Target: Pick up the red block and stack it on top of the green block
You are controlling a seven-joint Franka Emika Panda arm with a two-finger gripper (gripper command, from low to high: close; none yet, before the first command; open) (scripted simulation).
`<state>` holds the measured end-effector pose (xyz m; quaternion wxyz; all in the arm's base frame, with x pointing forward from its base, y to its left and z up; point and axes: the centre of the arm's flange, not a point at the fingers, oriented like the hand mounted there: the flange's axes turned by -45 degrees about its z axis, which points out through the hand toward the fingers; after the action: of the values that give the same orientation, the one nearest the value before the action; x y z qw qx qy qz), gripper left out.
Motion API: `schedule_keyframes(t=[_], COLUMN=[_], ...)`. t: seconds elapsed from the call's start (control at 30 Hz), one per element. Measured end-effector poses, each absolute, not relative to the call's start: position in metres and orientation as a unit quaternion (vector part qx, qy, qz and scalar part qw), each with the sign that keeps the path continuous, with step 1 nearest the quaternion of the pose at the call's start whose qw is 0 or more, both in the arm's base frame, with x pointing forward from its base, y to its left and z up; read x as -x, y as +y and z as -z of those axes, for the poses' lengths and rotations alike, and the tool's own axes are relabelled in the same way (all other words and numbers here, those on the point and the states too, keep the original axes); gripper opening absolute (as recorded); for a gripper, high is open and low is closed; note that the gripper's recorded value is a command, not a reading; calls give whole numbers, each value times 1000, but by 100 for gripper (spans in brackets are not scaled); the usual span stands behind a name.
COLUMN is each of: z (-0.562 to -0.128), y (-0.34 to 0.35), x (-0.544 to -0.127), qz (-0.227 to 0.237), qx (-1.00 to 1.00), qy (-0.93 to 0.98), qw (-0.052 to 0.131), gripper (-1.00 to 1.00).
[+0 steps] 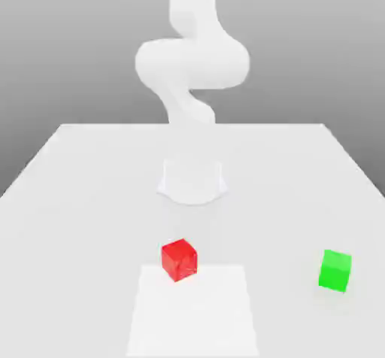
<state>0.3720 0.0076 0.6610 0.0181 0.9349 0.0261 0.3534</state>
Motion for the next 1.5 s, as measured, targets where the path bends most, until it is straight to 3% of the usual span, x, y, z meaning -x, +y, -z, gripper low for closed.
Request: schedule_keyframes(t=[0.13, 0.3, 0.43, 0.6, 1.27, 1.3, 1.5], z=[-562, -436, -335, -221, -145, -143, -141], y=[12, 3, -10, -24, -25, -25, -25], x=[-405, -413, -390, -326, -317, -316, -315], qz=[-281, -187, -108, -11, 0, 0, 1], qx=[-955, -969, -972, -963, -961, -961, -961], qy=[85, 152, 204, 270, 277, 278, 278], qw=[45, 54, 43, 6, 2, 1, 0], gripper=[0, 0, 0, 0, 0, -100, -100])
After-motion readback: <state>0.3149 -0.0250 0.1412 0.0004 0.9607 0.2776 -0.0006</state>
